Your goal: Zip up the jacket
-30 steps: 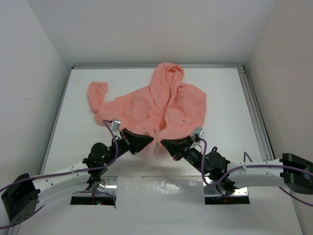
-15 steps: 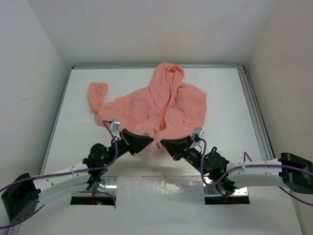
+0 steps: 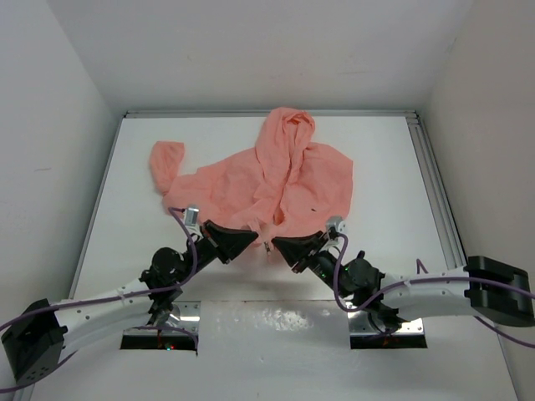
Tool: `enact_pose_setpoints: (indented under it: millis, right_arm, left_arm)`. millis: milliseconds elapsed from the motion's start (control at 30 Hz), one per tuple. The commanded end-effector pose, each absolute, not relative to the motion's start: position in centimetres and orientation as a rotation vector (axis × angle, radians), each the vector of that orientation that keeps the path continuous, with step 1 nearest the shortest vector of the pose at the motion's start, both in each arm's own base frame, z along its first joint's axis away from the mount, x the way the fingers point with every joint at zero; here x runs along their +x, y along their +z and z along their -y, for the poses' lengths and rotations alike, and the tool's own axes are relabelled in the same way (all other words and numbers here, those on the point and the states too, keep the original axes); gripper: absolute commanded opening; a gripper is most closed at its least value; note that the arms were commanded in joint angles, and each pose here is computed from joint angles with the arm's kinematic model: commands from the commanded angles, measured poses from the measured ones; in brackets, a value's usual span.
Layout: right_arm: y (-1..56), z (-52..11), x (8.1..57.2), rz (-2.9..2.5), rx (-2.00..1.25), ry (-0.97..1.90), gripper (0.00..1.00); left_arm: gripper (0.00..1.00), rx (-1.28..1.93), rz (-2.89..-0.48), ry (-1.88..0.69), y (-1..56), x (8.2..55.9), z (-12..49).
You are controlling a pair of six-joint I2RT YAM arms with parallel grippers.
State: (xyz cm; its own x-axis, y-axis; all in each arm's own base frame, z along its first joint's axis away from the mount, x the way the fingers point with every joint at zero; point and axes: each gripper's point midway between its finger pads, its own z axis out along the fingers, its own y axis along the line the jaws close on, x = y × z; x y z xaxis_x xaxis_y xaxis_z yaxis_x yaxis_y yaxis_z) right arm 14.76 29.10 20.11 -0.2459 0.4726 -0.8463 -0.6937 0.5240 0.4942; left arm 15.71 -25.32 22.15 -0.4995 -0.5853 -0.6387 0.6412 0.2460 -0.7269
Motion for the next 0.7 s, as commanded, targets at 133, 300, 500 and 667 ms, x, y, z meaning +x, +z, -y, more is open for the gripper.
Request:
enact_pose_setpoints:
  millis: [133, 300, 500, 667]
  right_arm:
    - [24.3, -29.2, 15.6, -1.35, -0.047, 1.184, 0.0]
    - [24.1, -29.3, 15.3, -1.353, -0.059, 1.203, 0.0]
    - [23.3, -29.0, 15.1, -1.373, -0.053, 1.213, 0.0]
    - [23.2, -29.0, 15.1, -1.376, -0.05, 1.219, 0.0]
  left_arm:
    - [0.0, 0.045, -1.458, -1.483, 22.0, 15.7, 25.1]
    - [0.0, 0.034, -1.45, -1.478, 22.2, 15.8, 24.9]
    - [0.0, 0.004, -1.431, -1.456, 22.5, 16.3, 24.5]
    - [0.0, 0.001, -1.422, -1.456, 22.7, 16.4, 24.5]
